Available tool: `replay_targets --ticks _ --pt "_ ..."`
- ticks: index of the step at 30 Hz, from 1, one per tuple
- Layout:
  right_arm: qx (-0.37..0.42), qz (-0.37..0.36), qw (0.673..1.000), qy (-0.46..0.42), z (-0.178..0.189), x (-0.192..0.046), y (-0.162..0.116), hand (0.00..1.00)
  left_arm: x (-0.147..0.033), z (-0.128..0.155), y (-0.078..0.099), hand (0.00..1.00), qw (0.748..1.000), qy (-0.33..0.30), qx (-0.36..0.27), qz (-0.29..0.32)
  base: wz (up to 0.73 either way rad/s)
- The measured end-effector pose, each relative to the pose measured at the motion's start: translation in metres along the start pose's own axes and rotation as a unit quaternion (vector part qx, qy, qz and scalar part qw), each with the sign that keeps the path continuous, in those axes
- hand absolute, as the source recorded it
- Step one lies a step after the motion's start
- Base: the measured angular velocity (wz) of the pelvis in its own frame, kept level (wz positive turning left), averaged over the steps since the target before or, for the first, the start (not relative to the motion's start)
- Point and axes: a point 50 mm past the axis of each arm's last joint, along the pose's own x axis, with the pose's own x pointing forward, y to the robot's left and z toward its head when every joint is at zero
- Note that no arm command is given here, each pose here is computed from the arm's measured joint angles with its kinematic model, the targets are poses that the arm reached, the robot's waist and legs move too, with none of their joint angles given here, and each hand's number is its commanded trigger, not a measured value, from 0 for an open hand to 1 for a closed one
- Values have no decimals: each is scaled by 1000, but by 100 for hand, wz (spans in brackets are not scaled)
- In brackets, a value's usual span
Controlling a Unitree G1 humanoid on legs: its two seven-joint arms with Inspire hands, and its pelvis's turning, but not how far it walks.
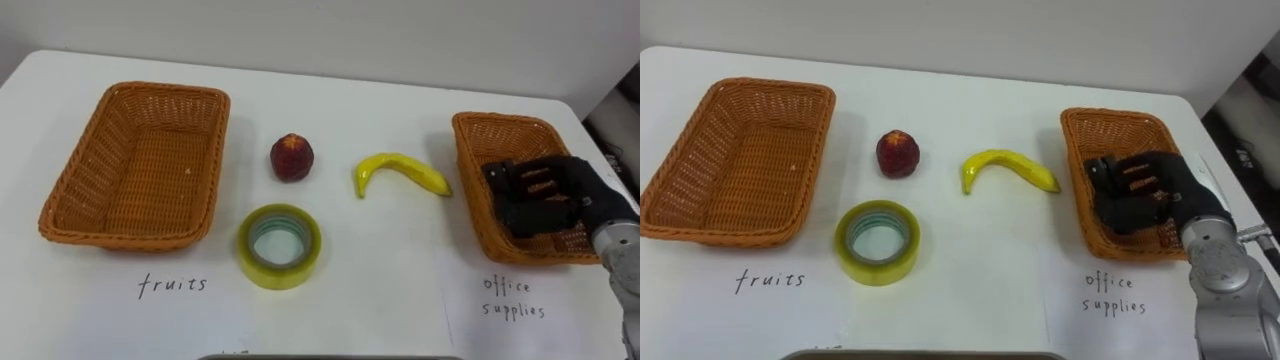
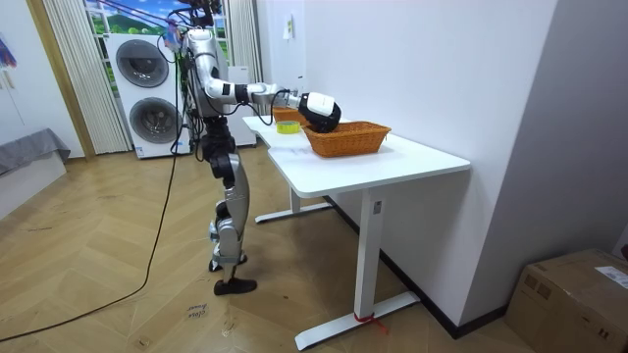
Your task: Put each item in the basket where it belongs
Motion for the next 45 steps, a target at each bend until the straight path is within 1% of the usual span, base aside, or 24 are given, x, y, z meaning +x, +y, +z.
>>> replay_targets --ticks 1,2,3,4,5,20,26,43,45 --pt "-2 0 1000 0 0 0 0 100 0 0 0 0 1000 -1 0 -1 0" --pt "-2 0 1000 0 0 0 0 66 0 1 0 0 1000 -1 0 -2 0" --pt "-2 1 1000 0 0 0 0 48 0 1 0 0 1000 -1 0 -3 0" --pt "-2 2 1000 0 0 0 0 11 0 1 0 0 1000 -1 0 -4 0" --pt "-2 2 1000 0 0 0 0 0 0 1 0 0 1000 -1 0 -4 0" --pt "-7 4 1000 2 0 0 0 0 0 3 0 0 1000 -7 -1 -5 0" --pt "-20 2 1000 4 0 0 0 0 0 5 -1 0 1000 -10 -2 -8 0" --pt "-20 0 1000 1 1 0 -1 0 1 7 -3 0 1000 -8 -6 -12 0" --pt "-19 -6 1000 -8 5 -1 -3 0 0 2 -3 0 1000 -1 -6 -12 0"
